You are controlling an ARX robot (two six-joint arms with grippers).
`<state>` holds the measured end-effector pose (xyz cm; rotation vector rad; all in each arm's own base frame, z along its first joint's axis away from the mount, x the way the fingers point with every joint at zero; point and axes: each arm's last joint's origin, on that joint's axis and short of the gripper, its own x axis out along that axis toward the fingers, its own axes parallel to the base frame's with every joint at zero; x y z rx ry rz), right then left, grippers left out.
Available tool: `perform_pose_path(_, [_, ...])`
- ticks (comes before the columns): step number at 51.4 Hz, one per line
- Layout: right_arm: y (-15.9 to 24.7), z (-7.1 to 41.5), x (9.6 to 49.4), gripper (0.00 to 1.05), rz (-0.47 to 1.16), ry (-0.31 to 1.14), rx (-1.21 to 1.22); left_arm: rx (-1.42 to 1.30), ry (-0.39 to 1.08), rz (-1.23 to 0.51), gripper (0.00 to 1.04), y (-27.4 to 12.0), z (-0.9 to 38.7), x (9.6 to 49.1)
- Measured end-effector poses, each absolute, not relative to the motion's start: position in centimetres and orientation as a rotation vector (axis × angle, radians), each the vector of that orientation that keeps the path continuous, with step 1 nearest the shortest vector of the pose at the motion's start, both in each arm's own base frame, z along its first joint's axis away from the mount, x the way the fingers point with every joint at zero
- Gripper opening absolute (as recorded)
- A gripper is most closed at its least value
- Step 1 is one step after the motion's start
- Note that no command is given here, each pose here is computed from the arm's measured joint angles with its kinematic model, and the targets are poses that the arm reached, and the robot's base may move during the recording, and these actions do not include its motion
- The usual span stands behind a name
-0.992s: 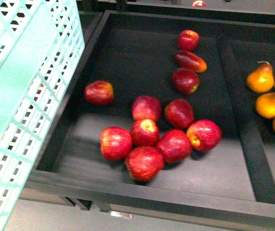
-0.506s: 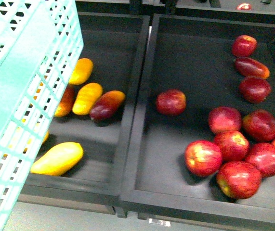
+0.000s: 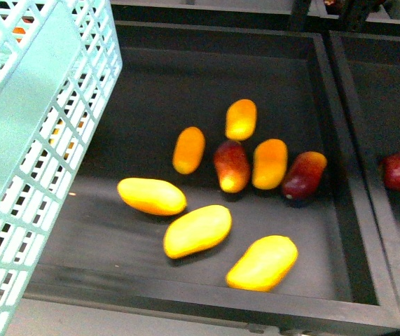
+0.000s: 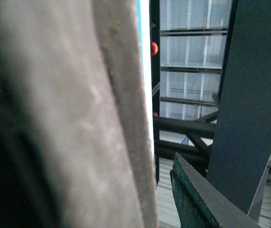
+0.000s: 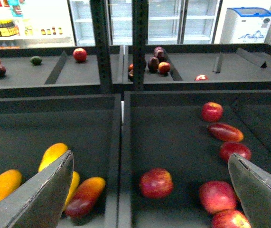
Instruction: Pick mango and avocado into basket
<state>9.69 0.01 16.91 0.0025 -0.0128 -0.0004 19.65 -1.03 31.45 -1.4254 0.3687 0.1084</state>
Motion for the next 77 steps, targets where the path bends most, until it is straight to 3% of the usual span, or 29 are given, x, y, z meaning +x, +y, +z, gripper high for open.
perform_pose_path(64, [0.0,16.9,9.7,0.96,0.007,-0.014,0.002,-1.401,0.343,0.136,0.29,-0.8,31.4,19.7])
perform_pose_path(70, [0.0,16.9,9.7,0.96,0.0,-0.014,0.002,-1.167,0.667,0.053,0.29,-1.7,31.7,20.3])
perform_pose_path(77, [0.0,16.9,9.7,0.96,0.0,-0.014,0.002,-1.031,0.714,-0.045,0.29,-3.6,31.3,22.2])
